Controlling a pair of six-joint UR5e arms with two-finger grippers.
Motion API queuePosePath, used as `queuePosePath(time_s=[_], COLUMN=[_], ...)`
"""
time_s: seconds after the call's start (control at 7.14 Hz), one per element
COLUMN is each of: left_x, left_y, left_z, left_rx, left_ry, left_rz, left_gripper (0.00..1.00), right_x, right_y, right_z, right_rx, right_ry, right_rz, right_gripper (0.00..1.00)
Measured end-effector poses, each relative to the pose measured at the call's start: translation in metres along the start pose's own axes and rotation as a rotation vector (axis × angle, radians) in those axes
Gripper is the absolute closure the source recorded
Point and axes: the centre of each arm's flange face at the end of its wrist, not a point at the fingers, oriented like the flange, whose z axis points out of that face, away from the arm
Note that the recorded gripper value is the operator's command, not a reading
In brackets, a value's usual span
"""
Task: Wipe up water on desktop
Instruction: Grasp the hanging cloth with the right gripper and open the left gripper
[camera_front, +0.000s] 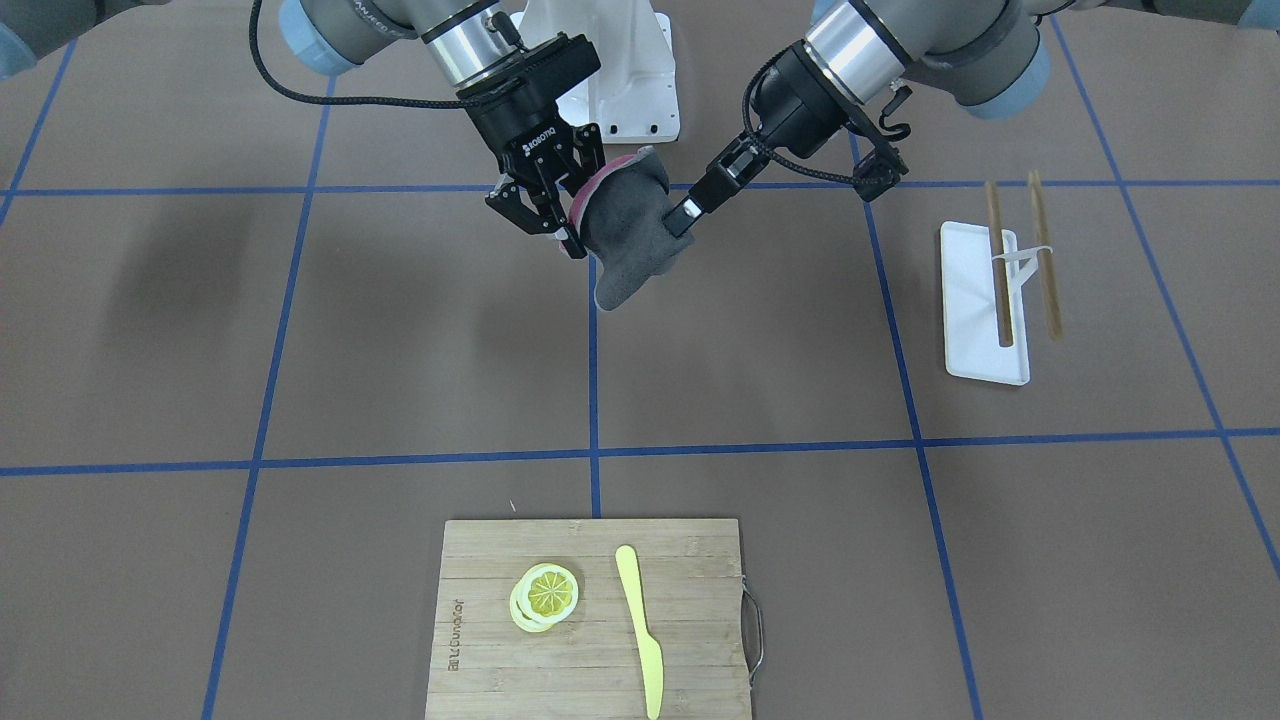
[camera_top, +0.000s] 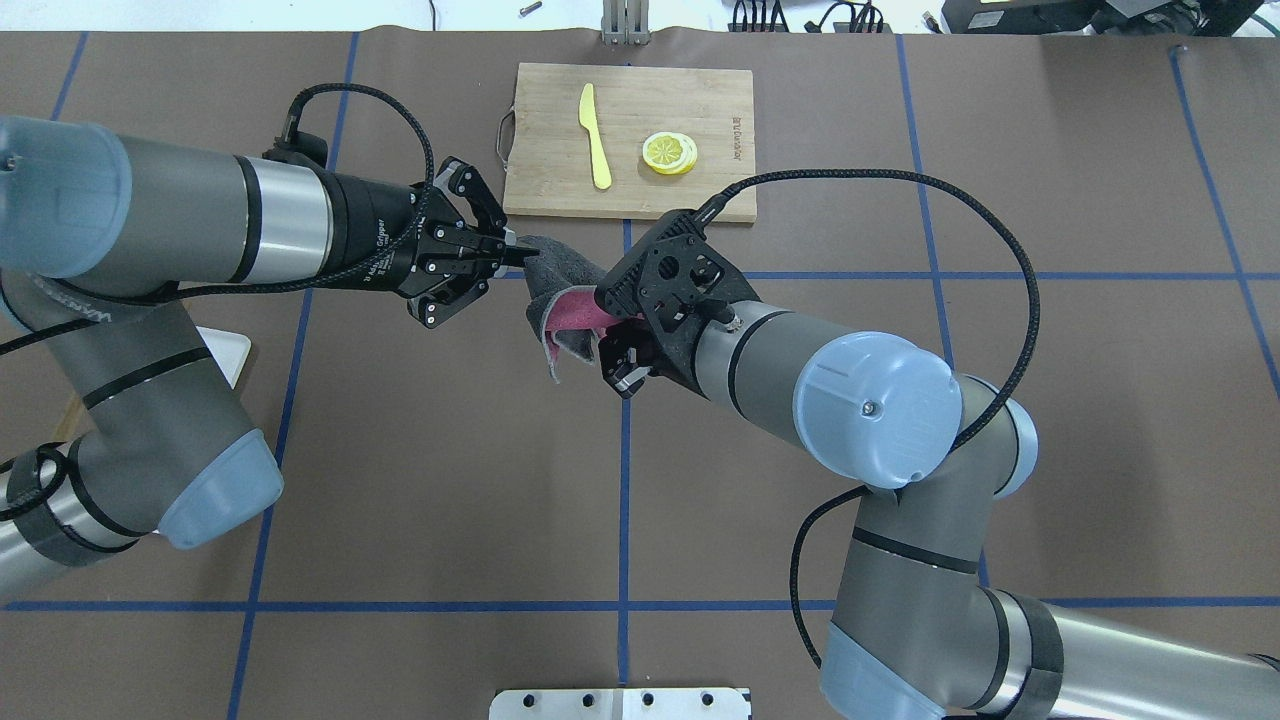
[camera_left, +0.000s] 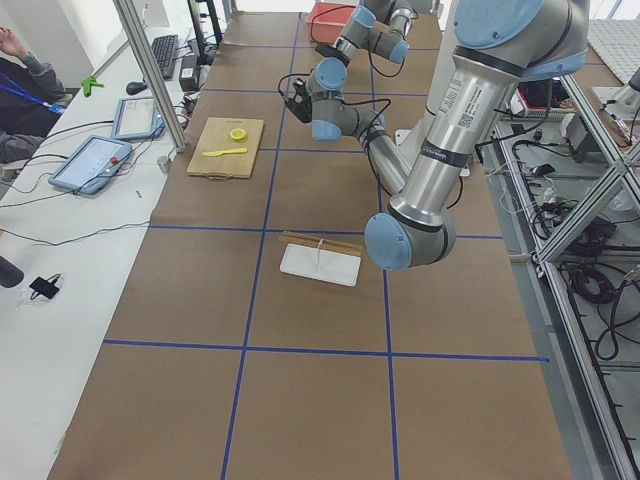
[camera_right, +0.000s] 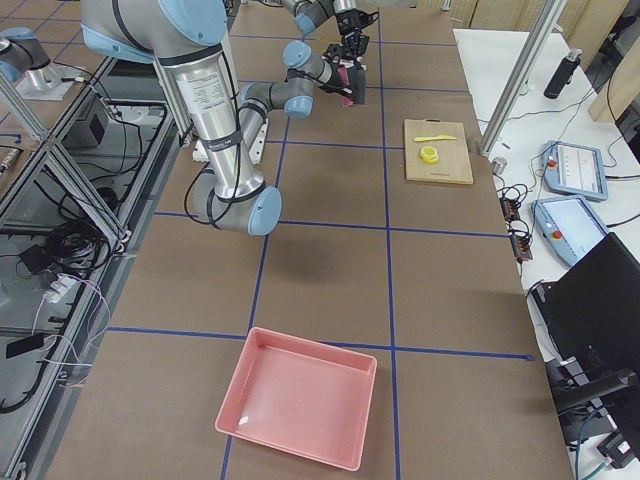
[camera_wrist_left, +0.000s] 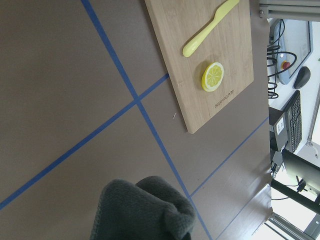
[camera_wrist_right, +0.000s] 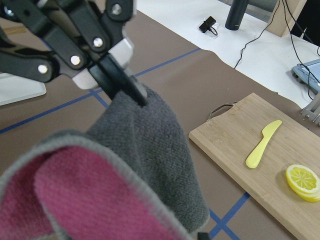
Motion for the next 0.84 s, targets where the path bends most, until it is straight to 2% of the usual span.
queuePosePath(time_s=[0.28, 0.42, 0.56, 0.84], left_x=[0.001, 0.001, 0.000, -0.004], left_y=[0.003, 0.003, 0.002, -0.003], left_z=[-0.003, -0.003, -0.002, -0.001], left_rx=[-0.006, -0.006, -0.006, 0.002], left_ry=[0.004, 0.004, 0.002, -0.004], left_rz=[0.003, 0.005, 0.016, 0.090], left_gripper=[1.00, 0.68, 0.02, 0.01], right_x=[0.002, 0.005, 0.010, 0.028], right_y=[0.001, 0.002, 0.002, -0.004], right_z=[0.000, 0.001, 0.000, -0.002], right_rx=[-0.003, -0.005, -0.005, 0.007], right_ry=[0.004, 0.009, 0.017, 0.043], right_rz=[0.000, 0.000, 0.001, 0.011], right_gripper=[1.00, 1.00, 1.00, 1.00])
